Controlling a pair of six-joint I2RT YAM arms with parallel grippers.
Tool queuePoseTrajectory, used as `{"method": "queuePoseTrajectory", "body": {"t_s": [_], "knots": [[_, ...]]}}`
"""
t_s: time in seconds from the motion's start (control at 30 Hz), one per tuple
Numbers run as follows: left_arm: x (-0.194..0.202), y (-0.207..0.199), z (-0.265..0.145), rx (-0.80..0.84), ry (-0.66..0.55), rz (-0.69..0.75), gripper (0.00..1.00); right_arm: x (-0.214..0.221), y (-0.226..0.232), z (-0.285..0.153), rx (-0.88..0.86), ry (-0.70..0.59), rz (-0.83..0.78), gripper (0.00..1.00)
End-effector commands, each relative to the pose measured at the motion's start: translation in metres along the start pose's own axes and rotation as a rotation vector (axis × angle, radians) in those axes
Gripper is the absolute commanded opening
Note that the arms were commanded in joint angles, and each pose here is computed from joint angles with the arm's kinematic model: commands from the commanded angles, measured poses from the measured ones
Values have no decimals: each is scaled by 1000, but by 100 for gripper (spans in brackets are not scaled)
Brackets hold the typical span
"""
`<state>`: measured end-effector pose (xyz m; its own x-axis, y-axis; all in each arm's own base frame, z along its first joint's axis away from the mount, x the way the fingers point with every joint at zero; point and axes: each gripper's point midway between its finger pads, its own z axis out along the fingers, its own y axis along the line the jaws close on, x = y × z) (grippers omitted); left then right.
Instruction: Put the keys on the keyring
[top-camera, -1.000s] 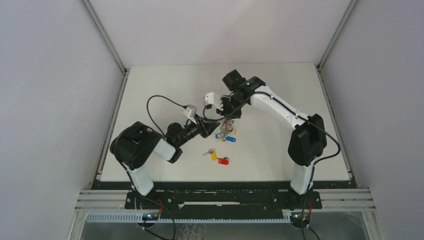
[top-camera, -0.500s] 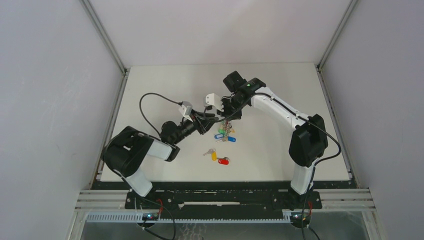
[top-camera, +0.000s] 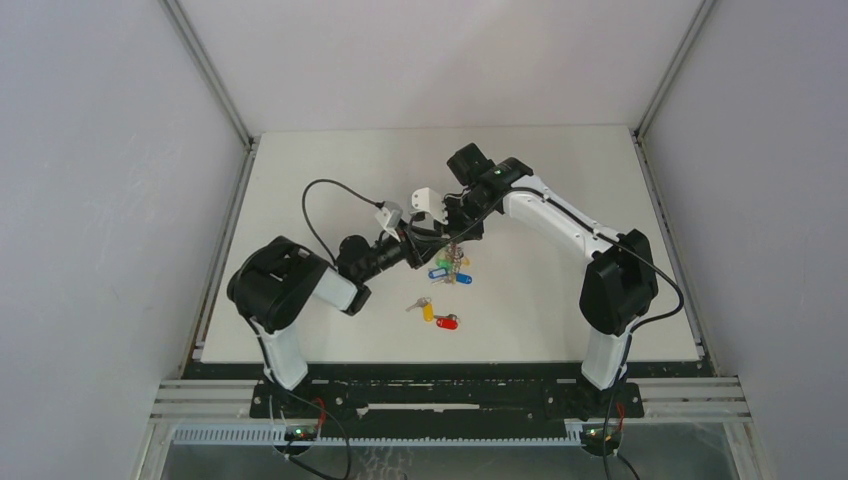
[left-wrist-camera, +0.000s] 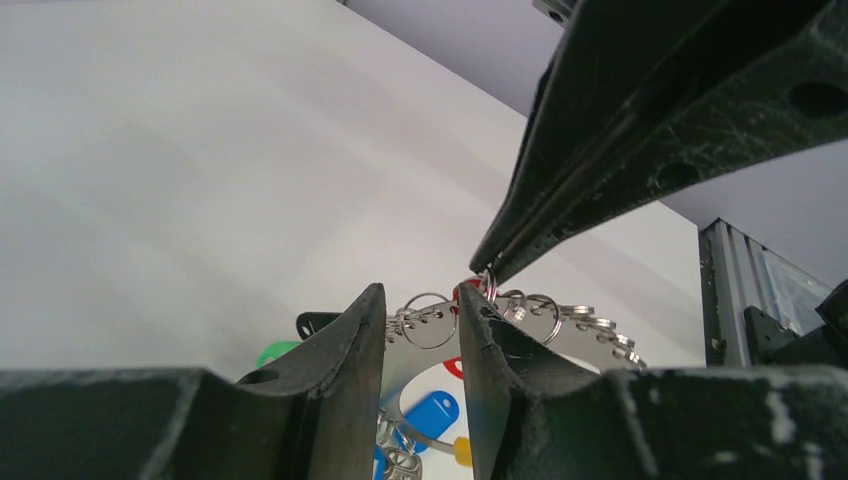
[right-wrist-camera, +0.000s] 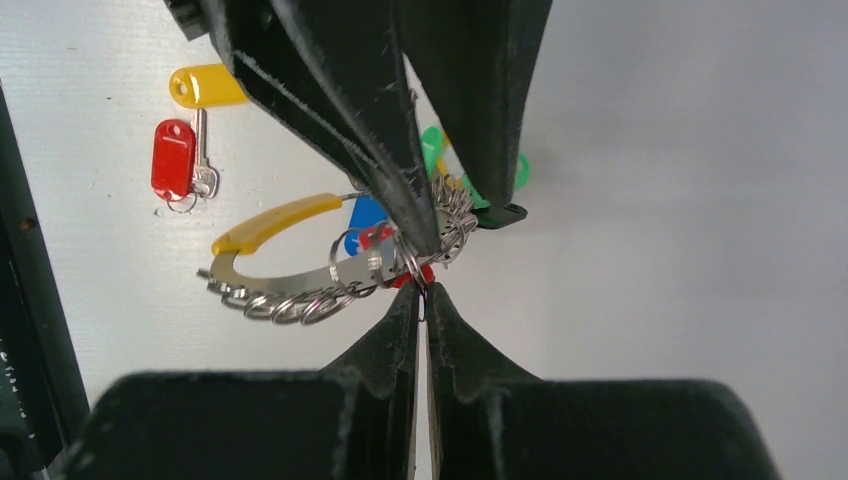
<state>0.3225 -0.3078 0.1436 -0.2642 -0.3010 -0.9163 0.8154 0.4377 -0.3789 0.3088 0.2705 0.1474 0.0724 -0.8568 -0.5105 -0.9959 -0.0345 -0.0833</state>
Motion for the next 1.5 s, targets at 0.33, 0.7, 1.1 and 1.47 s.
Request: {"method": "queuePoseTrajectory", "body": {"t_s": [0.33,0.7,1.1,1.47], "knots": [[3,-23,-8,42,-7,96,38,-16,-9,-18,64,-60,-12,0],[-25,-16,-18,30,-62,186,38,-16,-4,-20,58,-60,-30,0],[-33,-26,-5,139,-59,248,38,-17,-3,-19,57,-56,-39,0],[-24,-12,2,99,-47,229,38,-18,-3,-19,56,-59,-42,0]]}}
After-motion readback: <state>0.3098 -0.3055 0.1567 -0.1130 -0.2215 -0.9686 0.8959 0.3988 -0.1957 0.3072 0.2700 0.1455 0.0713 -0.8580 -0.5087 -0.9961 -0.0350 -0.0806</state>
